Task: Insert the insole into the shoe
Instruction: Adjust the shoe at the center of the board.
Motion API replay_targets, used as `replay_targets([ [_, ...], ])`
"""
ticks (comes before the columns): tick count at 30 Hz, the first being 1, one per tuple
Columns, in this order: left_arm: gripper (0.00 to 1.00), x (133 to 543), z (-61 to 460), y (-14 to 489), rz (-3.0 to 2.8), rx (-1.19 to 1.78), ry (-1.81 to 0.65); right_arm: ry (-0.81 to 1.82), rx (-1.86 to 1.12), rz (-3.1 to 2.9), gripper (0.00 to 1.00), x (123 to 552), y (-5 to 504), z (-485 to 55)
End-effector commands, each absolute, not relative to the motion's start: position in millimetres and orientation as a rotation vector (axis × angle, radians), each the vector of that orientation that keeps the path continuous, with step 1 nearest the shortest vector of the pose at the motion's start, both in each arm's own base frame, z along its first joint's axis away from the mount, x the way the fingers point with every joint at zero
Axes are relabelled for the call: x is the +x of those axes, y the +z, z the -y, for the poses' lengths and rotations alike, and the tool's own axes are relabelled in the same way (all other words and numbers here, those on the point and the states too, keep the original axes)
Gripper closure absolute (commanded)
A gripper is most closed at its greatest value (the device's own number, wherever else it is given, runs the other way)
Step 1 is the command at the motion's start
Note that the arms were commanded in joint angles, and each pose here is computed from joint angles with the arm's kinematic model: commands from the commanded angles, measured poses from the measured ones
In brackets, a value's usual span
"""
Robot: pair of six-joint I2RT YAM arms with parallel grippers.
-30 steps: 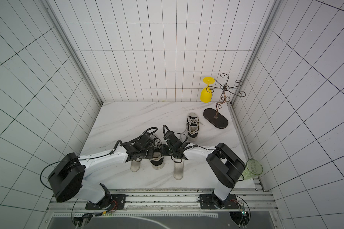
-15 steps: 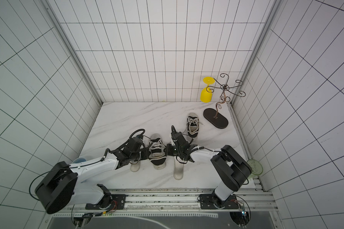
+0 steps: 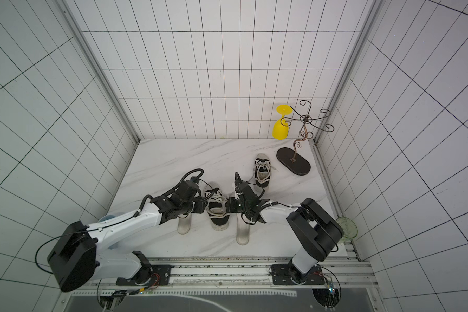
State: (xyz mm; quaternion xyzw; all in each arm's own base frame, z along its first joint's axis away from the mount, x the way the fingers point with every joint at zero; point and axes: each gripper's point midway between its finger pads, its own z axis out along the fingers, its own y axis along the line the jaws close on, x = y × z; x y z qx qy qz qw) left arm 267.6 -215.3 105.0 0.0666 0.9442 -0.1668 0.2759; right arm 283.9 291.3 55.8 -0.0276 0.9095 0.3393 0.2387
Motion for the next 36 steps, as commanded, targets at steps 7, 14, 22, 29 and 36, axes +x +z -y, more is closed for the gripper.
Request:
replay_targets([
  [7, 0.67, 256, 268, 151, -2.325, 0.616, -0.455, 0.850, -0.048, -2.421, 0.95, 302, 76, -287],
  [14, 0.66, 262, 291, 120, -2.333, 0.762, -0.420, 0.894, -0.035, -2.391, 0.94, 301, 80, -290],
  [22, 0.54, 275, 282, 83, -2.372, 0.796, -0.259, 0.923, -0.035, -2.366, 0.93, 298, 81, -289],
  [29, 0.44, 283, 262, 56, -2.411, 0.890, -0.030, 0.914, -0.046, -2.374, 0.93, 295, 75, -286],
  [36, 0.40, 284, 259, 40, -2.452, 0.944, 0.044, 0.903, -0.062, -2.375, 0.93, 294, 70, -285],
])
